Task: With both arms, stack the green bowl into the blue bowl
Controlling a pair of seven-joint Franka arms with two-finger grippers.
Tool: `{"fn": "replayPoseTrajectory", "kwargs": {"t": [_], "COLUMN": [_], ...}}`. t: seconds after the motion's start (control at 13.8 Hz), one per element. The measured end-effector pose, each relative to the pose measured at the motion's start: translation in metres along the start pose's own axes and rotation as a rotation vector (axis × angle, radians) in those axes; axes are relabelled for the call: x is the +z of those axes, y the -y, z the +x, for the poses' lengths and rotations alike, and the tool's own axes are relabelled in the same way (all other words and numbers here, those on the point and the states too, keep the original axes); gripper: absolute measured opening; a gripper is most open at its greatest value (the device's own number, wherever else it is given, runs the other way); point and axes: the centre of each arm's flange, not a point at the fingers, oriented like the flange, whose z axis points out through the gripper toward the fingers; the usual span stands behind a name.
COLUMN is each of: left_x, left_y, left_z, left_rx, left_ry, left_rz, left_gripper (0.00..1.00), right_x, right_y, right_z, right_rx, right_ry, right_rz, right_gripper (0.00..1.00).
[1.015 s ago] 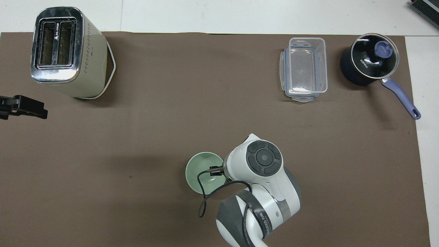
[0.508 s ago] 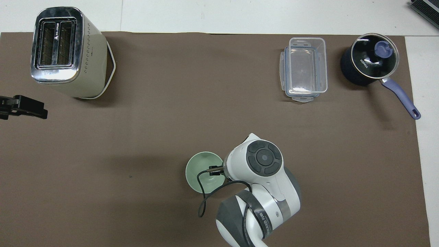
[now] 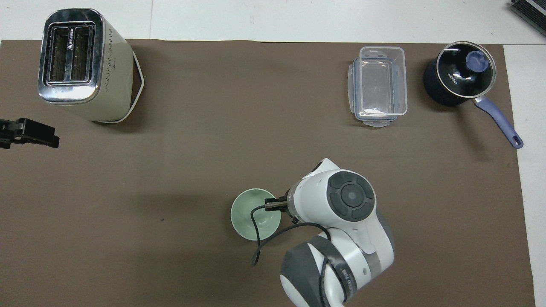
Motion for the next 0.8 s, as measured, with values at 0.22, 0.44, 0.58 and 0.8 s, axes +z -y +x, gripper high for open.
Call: {"fn": "replayPoseTrajectory", "kwargs": {"t": [0.22, 0.44, 0.58, 0.8], "left_x": [0.000, 0.000, 0.000, 0.000], "left_y": [0.000, 0.000, 0.000, 0.000], "left_z": [0.000, 0.000, 0.000, 0.000], "left_rx": [0.000, 0.000, 0.000, 0.000], "left_ry": [0.000, 0.000, 0.000, 0.000], "left_rz": [0.000, 0.000, 0.000, 0.000], "left_gripper": [1.00, 1.00, 1.00, 1.00], "right_x": [-0.046, -0.090, -0.128, -0.190], "right_y": [-0.056, -0.105, -0.133, -0.163], "right_z": [0.021, 0.040, 0.053, 0.062], "right_rx": [0.100, 0.156, 0.174, 0.167], "right_ry": [-0.054, -0.103, -0.118, -0.134], "right_rz": [-0.005, -0.059, -0.077, -0.136], "right_gripper": [1.00, 1.00, 1.00, 1.00]}}
